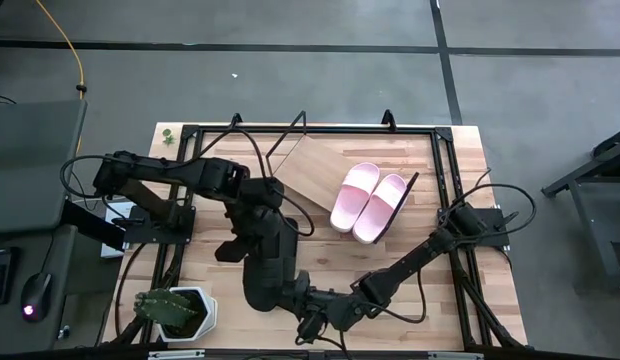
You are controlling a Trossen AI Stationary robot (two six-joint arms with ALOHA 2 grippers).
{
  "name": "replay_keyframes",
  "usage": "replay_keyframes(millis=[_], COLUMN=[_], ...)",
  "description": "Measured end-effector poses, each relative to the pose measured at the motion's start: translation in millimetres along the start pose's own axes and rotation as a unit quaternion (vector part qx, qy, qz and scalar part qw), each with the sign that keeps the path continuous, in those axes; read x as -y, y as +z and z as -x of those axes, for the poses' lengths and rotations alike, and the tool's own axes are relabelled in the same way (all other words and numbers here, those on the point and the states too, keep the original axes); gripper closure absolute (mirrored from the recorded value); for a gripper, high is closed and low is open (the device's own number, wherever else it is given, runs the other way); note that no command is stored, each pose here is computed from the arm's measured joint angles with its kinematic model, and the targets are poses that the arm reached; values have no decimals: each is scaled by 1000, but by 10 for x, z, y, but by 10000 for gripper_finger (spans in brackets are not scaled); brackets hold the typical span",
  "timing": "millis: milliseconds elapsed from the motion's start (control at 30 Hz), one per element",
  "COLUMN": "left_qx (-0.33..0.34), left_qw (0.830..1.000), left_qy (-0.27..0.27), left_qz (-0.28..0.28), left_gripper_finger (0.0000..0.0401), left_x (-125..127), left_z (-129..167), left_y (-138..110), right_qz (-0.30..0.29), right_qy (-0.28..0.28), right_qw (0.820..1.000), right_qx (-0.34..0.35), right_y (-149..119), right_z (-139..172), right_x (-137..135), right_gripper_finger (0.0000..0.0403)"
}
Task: Pick and place slides into the shelf
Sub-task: Put the left black slide on the shelf
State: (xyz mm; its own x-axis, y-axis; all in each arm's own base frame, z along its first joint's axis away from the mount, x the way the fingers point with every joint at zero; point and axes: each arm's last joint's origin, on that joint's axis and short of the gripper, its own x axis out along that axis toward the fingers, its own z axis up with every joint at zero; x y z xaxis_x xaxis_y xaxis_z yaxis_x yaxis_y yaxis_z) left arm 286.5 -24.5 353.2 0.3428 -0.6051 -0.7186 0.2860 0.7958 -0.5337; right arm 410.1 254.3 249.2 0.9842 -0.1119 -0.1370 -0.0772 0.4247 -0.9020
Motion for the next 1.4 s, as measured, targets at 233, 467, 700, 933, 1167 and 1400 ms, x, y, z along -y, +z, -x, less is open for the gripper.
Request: replay_keyframes(millis=[233, 467, 700, 933, 1167, 1400], left_qx=[9, 31, 33, 32, 26, 11], left_qw=[1000, 999, 999, 999, 997, 991], left_qy=[0, 0, 1, 22, 70, 136], left_qz=[-6, -21, -22, -19, -11, -3], left_gripper_finger=[400, 400, 400, 400, 390, 342], left_x=[23, 96, 102, 90, 63, 26], left_z=[31, 130, 138, 138, 141, 148], left_y=[28, 95, 101, 98, 83, 48], right_qz=[1, -11, -12, -20, -35, -46], right_qy=[2, 1, 2, 5, 2, 1], right_qw=[1000, 1000, 1000, 1000, 999, 999], right_qx=[-2, -5, -3, 4, 2, 0], right_y=[-7, -25, -26, -21, -34, -45], right_z=[-3, -19, -21, -21, -33, -43], right_x=[-3, 7, 7, 7, 19, 26], right_gripper_finger=[188, 200, 278, 379, 378, 391])
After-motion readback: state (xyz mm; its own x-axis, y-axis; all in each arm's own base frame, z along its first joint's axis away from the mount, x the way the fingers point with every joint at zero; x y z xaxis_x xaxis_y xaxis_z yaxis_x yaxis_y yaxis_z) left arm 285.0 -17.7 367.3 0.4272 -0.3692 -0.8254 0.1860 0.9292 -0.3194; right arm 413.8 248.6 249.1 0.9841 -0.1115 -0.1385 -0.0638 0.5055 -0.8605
